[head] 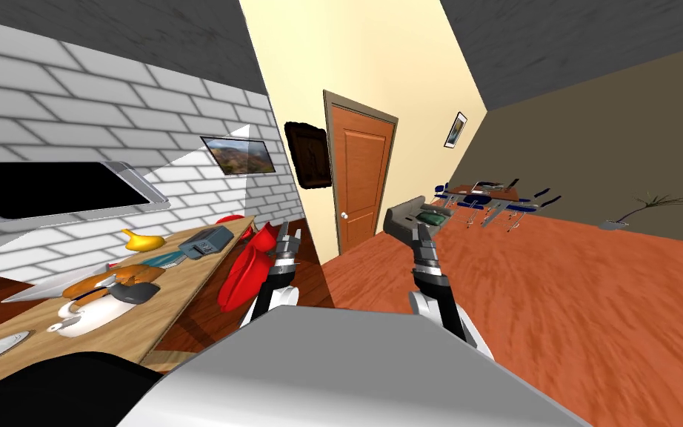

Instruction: Pull the door open

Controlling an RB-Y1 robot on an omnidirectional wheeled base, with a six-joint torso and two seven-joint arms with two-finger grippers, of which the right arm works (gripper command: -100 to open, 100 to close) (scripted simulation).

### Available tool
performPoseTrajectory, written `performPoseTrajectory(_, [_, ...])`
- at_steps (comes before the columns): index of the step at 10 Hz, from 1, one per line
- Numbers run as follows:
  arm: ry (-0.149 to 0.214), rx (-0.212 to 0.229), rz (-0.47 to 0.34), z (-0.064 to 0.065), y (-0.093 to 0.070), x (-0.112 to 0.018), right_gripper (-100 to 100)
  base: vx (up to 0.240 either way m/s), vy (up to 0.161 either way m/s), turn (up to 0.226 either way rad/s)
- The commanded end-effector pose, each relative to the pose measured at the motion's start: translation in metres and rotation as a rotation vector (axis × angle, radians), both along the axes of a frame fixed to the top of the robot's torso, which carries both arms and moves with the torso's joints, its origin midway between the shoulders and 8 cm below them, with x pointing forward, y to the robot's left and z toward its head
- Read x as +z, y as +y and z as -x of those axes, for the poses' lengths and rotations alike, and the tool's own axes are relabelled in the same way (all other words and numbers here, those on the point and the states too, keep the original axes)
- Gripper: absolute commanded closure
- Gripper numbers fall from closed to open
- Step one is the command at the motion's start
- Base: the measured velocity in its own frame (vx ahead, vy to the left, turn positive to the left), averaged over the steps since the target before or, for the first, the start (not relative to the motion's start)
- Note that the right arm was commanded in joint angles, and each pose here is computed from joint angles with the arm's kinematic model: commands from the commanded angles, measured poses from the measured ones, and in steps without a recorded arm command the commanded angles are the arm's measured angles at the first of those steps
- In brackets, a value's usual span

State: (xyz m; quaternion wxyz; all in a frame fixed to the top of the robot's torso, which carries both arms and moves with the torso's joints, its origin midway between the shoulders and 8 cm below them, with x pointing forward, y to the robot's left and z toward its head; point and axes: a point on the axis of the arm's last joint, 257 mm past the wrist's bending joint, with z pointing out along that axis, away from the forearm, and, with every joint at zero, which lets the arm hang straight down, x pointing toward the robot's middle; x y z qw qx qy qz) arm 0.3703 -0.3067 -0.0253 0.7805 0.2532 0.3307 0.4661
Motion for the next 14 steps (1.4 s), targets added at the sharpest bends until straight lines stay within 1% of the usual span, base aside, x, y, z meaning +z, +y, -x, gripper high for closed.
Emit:
performPoseTrajectory(1, [0.026, -0.027, 0.044, -0.006, -0.001, -0.011, -100, 0.085, -0.009, 0.115])
performPoseTrajectory(5, [0.093, -0.09, 0.153, -0.022, -0.006, -0.043, -100, 0.091, -0.01, 0.123])
performPoseTrajectory(6, [0.105, -0.106, 0.183, -0.025, -0.008, -0.049, -100, 0.082, -0.014, 0.122])
performPoseTrajectory(7, [0.111, -0.106, 0.181, -0.026, -0.008, -0.051, -100, 0.056, -0.01, 0.024])
performPoseTrajectory(14, [0.238, -0.213, 0.388, -0.051, -0.022, -0.114, -100, 0.09, -0.014, 0.128])
